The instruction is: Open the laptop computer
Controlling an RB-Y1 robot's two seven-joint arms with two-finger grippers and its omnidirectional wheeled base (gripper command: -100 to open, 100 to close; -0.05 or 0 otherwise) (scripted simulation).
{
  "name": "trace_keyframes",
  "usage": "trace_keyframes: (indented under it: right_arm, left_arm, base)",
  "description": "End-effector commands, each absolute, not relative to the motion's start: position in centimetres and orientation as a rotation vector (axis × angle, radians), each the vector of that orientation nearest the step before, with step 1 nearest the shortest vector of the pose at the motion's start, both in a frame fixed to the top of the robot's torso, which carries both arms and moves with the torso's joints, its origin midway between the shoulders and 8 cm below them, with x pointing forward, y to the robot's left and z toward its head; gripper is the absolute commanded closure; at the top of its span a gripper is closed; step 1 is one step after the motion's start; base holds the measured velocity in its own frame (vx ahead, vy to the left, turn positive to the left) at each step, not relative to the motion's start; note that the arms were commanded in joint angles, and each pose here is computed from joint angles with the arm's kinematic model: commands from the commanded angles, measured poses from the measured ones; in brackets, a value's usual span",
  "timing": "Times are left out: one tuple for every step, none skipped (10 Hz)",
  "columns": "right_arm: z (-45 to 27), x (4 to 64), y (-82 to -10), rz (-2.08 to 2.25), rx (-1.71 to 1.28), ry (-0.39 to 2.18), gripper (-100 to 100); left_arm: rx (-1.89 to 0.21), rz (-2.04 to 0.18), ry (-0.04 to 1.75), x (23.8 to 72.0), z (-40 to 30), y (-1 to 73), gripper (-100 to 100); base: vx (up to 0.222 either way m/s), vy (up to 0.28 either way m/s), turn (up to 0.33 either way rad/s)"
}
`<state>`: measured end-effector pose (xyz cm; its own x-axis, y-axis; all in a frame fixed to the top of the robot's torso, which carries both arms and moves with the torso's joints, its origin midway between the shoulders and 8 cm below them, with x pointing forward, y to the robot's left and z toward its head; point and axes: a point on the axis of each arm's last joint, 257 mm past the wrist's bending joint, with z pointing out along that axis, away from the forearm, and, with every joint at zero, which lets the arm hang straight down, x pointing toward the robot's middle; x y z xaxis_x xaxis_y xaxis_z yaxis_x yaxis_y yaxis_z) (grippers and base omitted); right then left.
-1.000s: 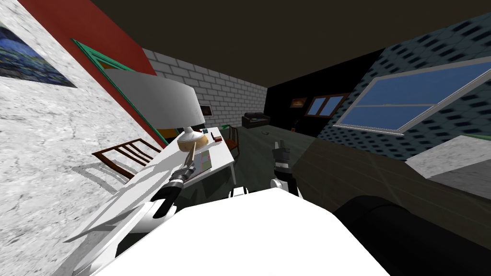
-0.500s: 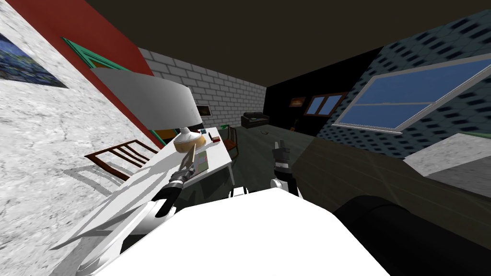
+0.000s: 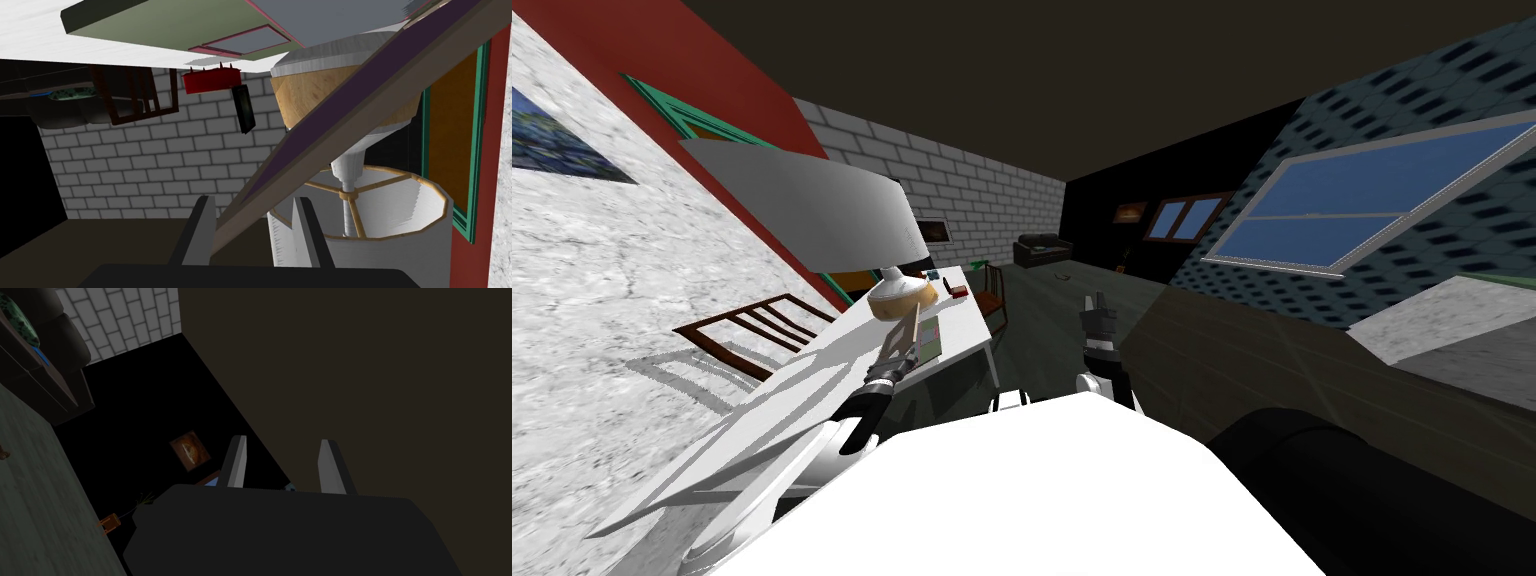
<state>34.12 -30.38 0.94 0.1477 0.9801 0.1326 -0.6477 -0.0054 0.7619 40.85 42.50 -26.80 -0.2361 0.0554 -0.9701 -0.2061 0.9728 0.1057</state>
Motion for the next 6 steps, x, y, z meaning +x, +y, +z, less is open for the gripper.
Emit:
trace_keyframes:
  right_arm:
    - [0.9,34.1,-30.4,1.378,0.813,0.521,0]
    - [0.9,34.1,-30.4,1.378,0.813,0.521,0]
    - [0.9,34.1,-30.4,1.378,0.813,0.521,0]
    - [0.9,34.1,-30.4,1.378,0.813,0.521,0]
    - [0.9,34.1,-30.4,1.378,0.813,0.521,0]
    - [0.9,34.1,-30.4,1.378,0.813,0.521,0]
  left_arm:
    - [-0.102,0.25,1.802,40.9,-27.1,42.6,100]
    - [-0.085,0.293,1.791,41.7,-27.3,43.1,100]
    - [-0.068,0.307,1.793,41.7,-27.4,43.0,100]
    - [-0.065,0.328,1.775,42.6,-27.2,43.2,100]
    - [-0.059,0.345,1.792,42.3,-28.1,43.2,100]
    - [-0.045,0.355,1.793,42.3,-28.1,43.2,100]
  base:
    - [-0.009,-0.024,-0.003]
    - [-0.027,-0.01,0.035]
    - [-0.024,0.001,0.01]
    - [-0.025,0.02,0.041]
    - [-0.021,0.018,0.01]
    - [-0.004,0.011,-0.019]
